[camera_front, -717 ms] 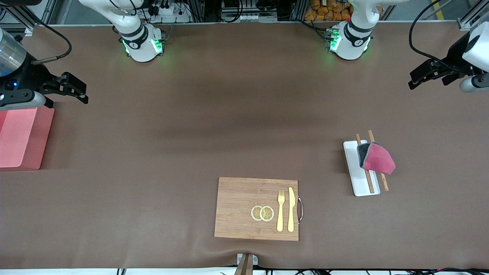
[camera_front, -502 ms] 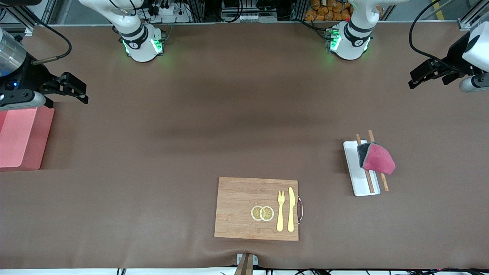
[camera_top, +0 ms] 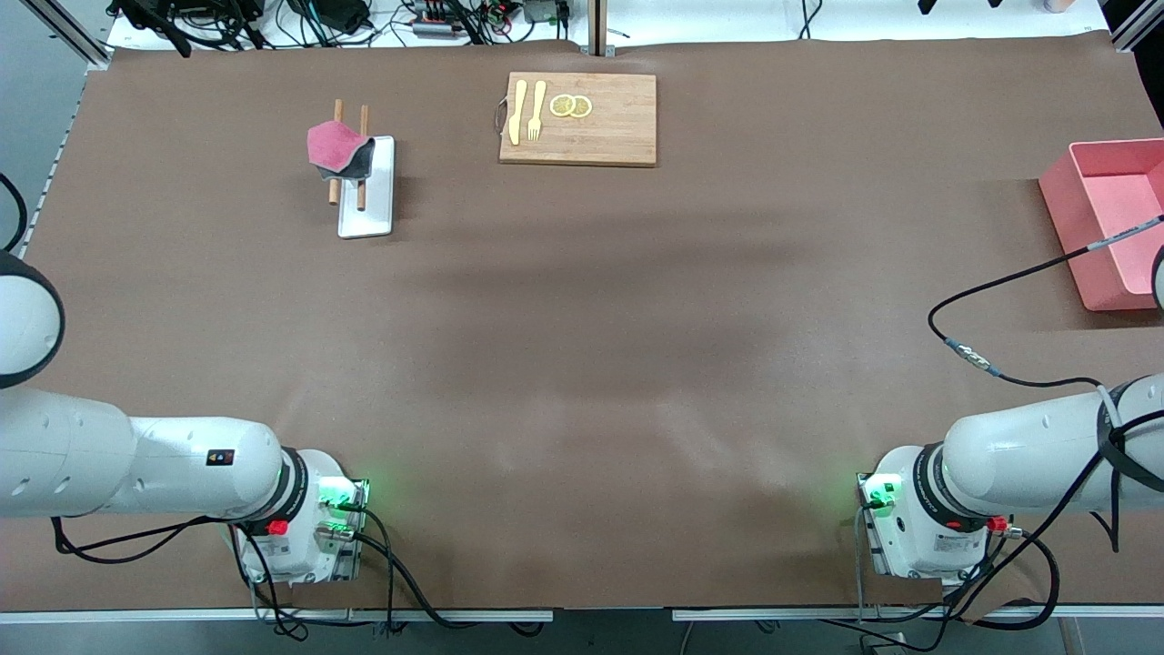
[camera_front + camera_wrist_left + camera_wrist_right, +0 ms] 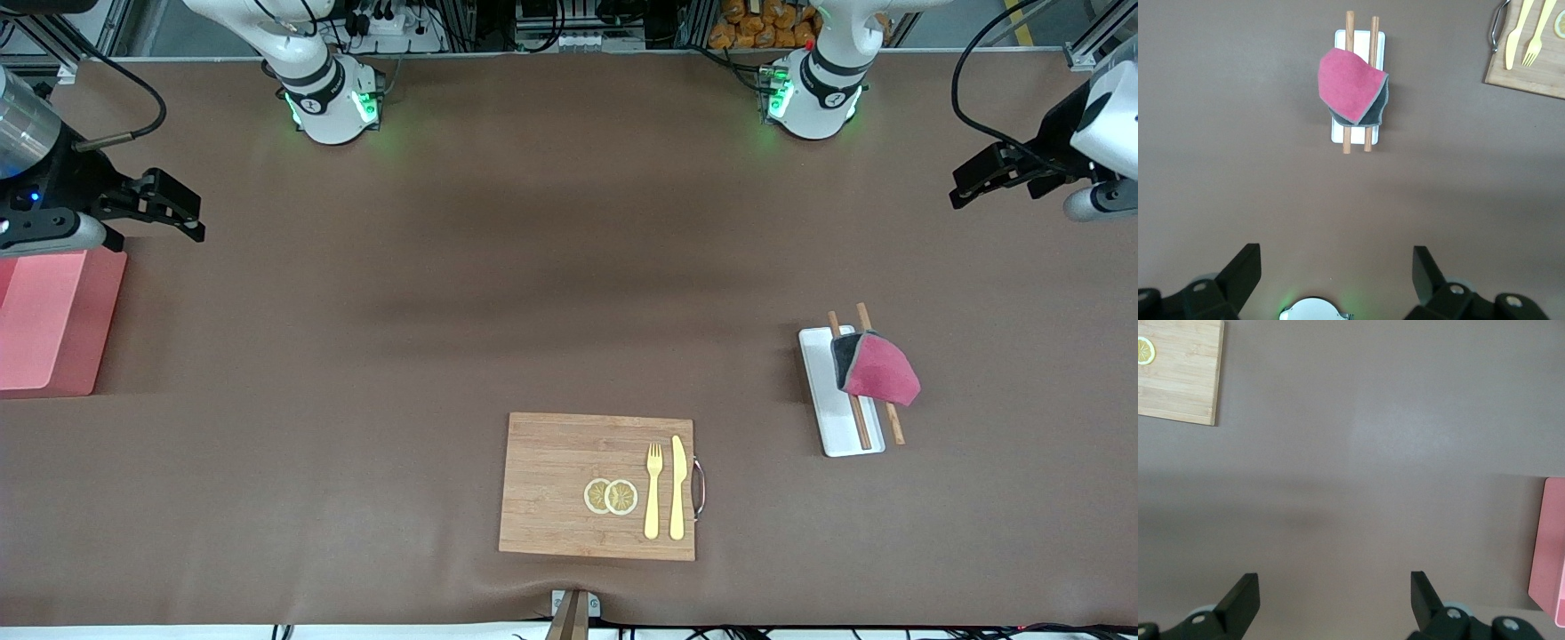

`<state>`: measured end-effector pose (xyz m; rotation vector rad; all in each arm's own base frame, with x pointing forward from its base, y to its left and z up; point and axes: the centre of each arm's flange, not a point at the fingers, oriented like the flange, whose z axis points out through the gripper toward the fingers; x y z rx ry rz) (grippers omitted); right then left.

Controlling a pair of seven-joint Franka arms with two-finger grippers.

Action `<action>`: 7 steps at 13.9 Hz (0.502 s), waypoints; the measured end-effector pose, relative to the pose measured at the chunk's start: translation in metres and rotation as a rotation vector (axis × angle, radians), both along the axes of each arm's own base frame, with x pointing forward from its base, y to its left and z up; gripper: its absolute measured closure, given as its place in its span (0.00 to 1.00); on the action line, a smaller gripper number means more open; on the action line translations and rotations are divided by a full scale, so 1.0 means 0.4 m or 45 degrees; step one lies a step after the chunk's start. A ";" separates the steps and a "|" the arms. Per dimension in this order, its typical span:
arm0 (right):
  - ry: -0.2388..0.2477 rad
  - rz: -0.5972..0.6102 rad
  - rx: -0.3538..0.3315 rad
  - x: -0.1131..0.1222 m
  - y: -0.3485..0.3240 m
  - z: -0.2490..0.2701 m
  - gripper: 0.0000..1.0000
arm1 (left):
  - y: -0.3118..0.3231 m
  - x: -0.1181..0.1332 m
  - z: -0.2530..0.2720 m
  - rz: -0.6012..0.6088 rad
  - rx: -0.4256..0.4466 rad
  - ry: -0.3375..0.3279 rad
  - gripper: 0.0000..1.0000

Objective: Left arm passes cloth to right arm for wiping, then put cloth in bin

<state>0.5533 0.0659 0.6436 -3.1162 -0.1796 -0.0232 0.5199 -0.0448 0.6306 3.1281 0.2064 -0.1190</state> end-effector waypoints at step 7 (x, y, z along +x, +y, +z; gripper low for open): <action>-0.003 -0.003 0.000 0.001 -0.003 0.000 0.00 | 0.025 0.182 -0.276 0.027 -0.012 0.072 0.00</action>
